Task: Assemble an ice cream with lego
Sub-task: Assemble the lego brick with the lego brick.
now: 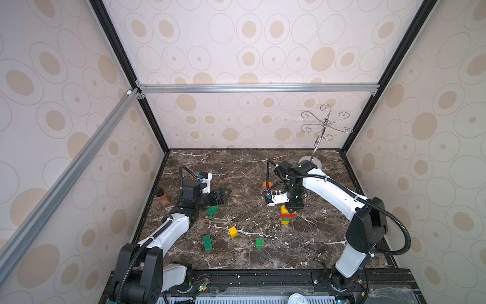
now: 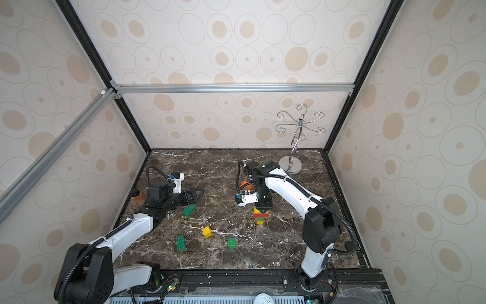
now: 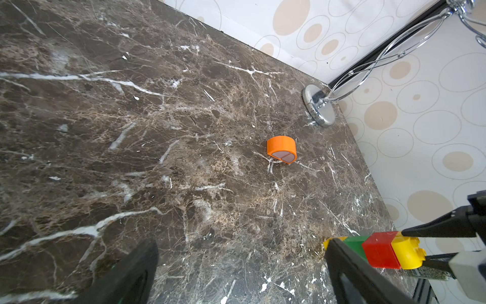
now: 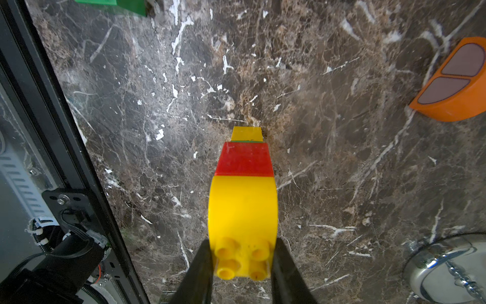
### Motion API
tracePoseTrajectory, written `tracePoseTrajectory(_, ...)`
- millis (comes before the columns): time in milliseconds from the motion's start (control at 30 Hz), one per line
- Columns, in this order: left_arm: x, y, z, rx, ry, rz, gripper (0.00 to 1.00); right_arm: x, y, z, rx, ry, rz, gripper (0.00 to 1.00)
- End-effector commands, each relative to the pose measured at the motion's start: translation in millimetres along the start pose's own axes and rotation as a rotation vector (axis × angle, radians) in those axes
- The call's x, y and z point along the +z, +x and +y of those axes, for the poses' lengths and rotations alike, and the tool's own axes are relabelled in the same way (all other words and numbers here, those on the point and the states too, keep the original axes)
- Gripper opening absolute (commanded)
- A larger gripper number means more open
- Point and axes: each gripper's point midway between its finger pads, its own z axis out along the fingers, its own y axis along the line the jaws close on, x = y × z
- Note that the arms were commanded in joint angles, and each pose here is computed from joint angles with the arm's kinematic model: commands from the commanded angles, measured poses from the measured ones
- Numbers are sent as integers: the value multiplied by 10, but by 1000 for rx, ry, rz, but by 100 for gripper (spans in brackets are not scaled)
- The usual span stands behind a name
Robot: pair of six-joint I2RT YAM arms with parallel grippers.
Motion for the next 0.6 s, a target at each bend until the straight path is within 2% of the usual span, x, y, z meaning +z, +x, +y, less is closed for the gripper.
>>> tracePoseTrajectory(0,-13,-62,-33,9,19,-19,100,552,96,197,10,-165,107,0)
tracePoseTrajectory(300,-22,-79,-32,10,20,-24,100,475,90,228,23,-180,108,0)
tracePoseTrajectory(433,-20,-81,-35,9,23,-24,100,439,118,270,28,-211,144,0)
tracePoseTrajectory(567,-14,-76,-42,6,28,-22,100,591,178,333,52,-259,198,0)
